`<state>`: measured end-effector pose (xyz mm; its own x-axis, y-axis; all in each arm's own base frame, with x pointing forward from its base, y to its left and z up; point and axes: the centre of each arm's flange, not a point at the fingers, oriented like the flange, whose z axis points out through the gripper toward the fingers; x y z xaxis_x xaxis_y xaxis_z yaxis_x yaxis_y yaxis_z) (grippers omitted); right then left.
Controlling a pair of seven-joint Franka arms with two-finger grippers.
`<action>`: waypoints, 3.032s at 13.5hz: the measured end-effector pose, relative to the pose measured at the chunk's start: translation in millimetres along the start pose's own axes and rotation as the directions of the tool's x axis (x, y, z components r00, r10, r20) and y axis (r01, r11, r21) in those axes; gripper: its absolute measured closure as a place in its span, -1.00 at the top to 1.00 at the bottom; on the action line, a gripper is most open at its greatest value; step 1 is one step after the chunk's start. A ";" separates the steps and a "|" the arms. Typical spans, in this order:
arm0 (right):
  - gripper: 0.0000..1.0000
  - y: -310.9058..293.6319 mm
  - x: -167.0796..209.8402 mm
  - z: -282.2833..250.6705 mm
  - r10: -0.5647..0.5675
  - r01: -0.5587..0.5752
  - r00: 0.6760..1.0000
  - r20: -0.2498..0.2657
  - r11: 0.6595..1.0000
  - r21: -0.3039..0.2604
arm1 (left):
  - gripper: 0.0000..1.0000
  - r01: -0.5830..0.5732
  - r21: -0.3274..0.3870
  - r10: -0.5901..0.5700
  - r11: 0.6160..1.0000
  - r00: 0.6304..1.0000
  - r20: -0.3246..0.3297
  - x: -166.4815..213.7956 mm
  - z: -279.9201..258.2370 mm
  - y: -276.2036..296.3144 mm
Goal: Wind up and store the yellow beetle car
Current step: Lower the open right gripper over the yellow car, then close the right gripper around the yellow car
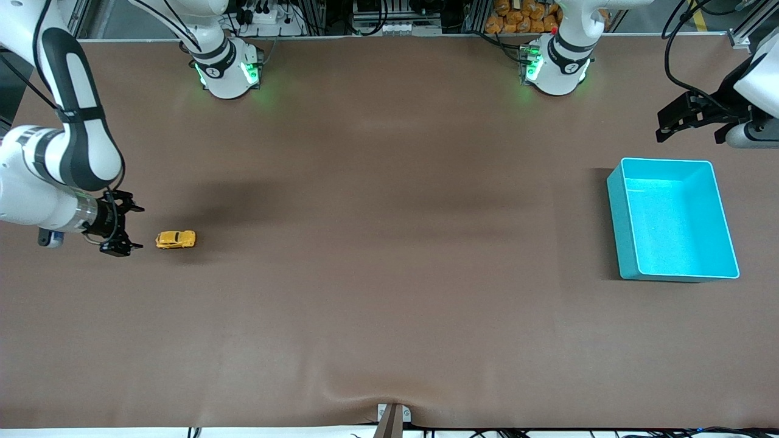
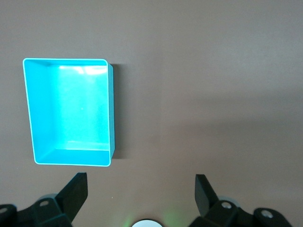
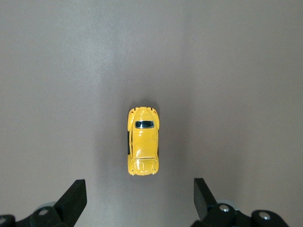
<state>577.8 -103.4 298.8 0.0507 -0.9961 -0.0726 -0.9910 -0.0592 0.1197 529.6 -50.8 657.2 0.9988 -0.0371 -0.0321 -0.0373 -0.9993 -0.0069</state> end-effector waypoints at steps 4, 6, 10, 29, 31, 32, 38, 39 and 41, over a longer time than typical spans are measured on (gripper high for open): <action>1.00 2.4 -0.6 34.3 0.021 -0.020 1.000 -0.020 0.997 0.068 | 1.00 0.001 0.000 -0.001 1.000 1.000 0.000 0.0 0.0 -0.3; 1.00 6.6 -0.8 48.4 0.026 -0.024 0.999 -0.022 0.997 0.069 | 1.00 0.001 0.000 -0.001 1.000 1.000 0.000 0.0 0.0 -0.3; 1.00 4.4 0.3 65.1 0.050 -0.048 0.998 -0.024 0.996 0.079 | 1.00 0.001 0.000 -0.001 1.000 1.000 0.000 0.0 0.0 -0.4; 0.44 14.6 -7.0 106.3 0.100 -0.098 0.995 -0.027 0.992 0.077 | 1.00 0.001 0.000 -0.001 1.000 1.000 0.000 0.0 0.0 -0.4; 0.33 16.2 -7.3 108.3 0.101 -0.099 0.995 -0.027 0.992 0.072 | 1.00 0.001 0.000 -0.001 1.000 1.000 0.000 0.0 0.0 -0.4; 0.30 17.2 -7.4 109.4 0.102 -0.100 0.994 -0.026 0.993 0.070 | 1.00 0.001 0.000 -0.001 1.000 1.000 0.000 0.0 0.0 -0.4; 0.10 17.7 -7.5 110.0 0.104 -0.102 0.994 -0.026 0.992 0.069 | 1.00 0.001 0.000 -0.001 1.000 1.000 0.000 0.0 0.0 -0.4; -0.05 17.6 -7.3 109.9 0.104 -0.102 0.994 -0.026 0.992 0.069 | 1.00 0.001 0.000 -0.001 1.000 1.000 0.000 0.0 0.0 -0.4; -0.12 17.6 -6.9 109.5 0.105 -0.103 0.994 -0.026 0.992 0.070 | 1.00 0.001 0.000 -0.001 1.000 1.000 0.000 0.0 0.0 -0.5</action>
<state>546.5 -90.4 193.0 -0.0509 -0.9981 -0.0334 -0.9972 0.0489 0.0566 529.6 -50.3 657.2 0.9988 -0.0361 -0.0321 -0.0364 -0.9993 -0.0069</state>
